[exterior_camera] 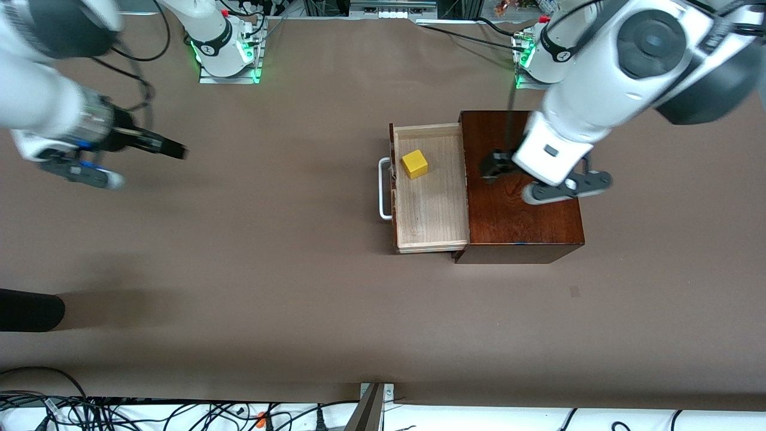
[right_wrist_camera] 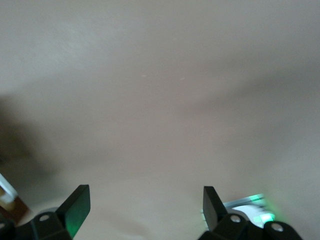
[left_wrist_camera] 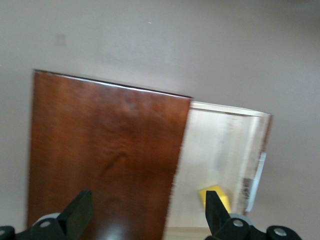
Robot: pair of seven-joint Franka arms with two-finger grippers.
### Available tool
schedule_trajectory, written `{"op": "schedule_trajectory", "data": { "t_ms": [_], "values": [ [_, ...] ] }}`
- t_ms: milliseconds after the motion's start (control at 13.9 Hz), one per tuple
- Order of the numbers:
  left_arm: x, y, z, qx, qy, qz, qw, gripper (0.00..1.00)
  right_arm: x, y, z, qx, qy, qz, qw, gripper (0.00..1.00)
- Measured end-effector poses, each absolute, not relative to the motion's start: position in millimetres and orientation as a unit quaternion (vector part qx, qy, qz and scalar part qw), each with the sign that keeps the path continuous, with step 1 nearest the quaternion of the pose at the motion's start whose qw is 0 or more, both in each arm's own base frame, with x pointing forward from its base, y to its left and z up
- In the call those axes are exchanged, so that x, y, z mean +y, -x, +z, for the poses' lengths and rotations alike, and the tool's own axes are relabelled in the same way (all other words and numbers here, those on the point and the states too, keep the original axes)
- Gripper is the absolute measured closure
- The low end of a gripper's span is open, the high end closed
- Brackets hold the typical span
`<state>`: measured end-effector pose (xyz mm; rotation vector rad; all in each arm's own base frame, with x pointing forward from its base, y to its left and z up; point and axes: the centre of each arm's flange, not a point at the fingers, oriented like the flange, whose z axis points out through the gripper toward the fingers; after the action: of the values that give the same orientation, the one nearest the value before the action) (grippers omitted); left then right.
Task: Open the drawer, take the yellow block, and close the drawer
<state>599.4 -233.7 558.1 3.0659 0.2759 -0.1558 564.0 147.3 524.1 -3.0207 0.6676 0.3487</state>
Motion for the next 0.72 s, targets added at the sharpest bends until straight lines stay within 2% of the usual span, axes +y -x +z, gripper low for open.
{"op": "schedule_trajectory", "data": {
  "t_ms": [361, 577, 722],
  "values": [
    [-133.6, -628.4, 546.1, 0.045, -0.995, -0.076, 0.050, 0.00, 301.9, -548.0, 483.5, 0.415, 0.906, 0.085, 0.023, 0.00],
    [-67.4, -620.4, 571.4, 0.025, -0.996, -0.065, 0.056, 0.00, 373.4, -540.1, 474.1, 0.533, 0.842, 0.071, 0.036, 0.00],
    [-40.8, -605.4, 586.4, 0.019, -0.997, -0.055, 0.042, 0.00, 418.2, -535.9, 462.1, 0.553, 0.829, 0.069, 0.038, 0.00]
  ]
}}
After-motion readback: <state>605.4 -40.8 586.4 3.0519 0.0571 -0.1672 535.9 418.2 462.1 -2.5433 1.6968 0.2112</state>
